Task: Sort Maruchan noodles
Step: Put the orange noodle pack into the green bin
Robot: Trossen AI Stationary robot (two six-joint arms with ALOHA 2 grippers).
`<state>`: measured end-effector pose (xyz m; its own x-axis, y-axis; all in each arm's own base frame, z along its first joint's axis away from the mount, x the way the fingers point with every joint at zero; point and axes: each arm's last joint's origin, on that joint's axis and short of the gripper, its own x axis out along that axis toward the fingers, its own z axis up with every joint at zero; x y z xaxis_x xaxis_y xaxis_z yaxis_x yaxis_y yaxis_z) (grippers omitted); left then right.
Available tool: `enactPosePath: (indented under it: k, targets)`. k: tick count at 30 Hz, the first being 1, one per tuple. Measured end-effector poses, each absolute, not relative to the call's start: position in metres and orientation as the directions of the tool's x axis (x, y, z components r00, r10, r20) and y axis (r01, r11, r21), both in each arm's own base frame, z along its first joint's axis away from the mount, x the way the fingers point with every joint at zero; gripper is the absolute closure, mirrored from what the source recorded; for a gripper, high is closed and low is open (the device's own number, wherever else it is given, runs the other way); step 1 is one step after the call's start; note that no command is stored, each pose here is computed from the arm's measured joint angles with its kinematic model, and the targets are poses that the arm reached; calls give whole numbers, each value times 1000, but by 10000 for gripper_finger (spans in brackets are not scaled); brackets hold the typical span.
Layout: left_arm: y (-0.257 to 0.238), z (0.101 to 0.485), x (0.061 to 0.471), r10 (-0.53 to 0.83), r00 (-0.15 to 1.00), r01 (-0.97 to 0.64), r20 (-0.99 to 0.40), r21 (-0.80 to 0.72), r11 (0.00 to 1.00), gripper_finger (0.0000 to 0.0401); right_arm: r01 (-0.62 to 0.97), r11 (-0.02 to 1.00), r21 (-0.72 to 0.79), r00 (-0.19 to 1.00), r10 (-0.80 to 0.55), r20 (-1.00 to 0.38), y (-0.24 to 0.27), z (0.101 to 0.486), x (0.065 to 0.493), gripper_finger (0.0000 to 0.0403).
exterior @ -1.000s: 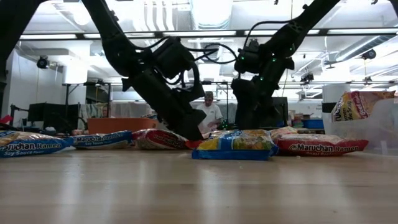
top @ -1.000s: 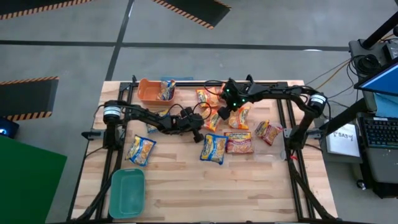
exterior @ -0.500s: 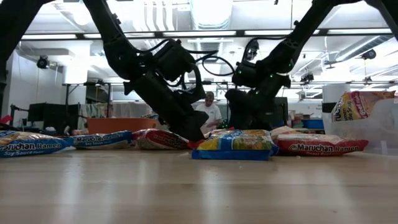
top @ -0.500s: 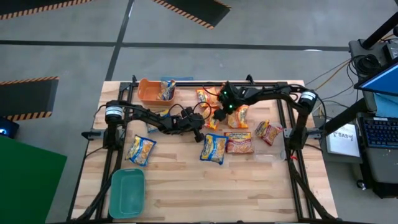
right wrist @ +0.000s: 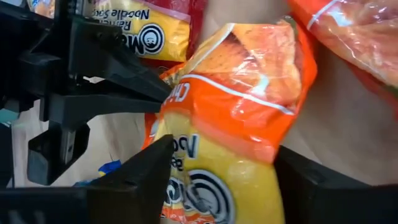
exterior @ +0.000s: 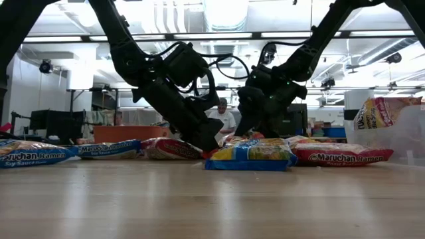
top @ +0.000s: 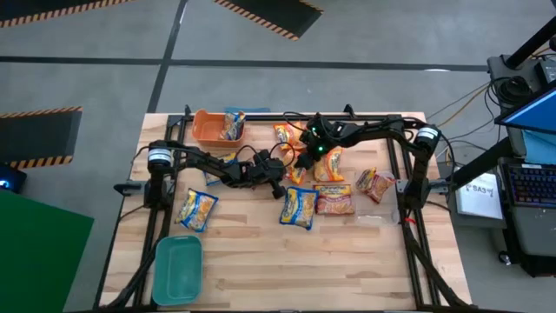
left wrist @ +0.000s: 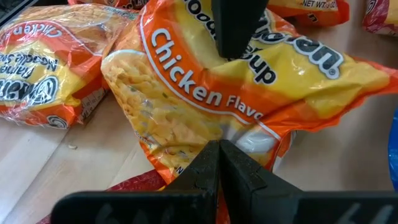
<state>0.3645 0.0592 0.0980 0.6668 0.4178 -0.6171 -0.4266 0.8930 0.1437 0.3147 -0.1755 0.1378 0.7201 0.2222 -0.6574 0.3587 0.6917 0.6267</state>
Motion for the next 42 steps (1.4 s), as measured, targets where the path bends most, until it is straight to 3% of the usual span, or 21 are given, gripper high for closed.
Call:
enactPosePath:
  k: [9,13,22,30,36,42]
  targets:
    - [57,113,359,406,662,-405,-630,155,901,401,319,723,612,729,225,-646,-175,143,314,306]
    - [55,135,354,407,670,-394,-621,166,904,401,286,751,595,746,215,-630,-174,154,313,336]
    - [45,206,335,396,790,-357,-468,174,918,401,143,861,487,807,184,-562,-153,199,295,349]
    - [32,240,319,122,968,-128,-221,-15,992,393,34,983,181,841,70,-536,-97,226,264,349]
    - [31,231,315,79,981,-98,-175,-99,990,334,6,999,-48,894,-27,-446,-51,230,247,349]
    - [31,223,318,79,978,-112,-194,-165,980,228,8,988,-157,917,-70,-394,-27,234,238,349]
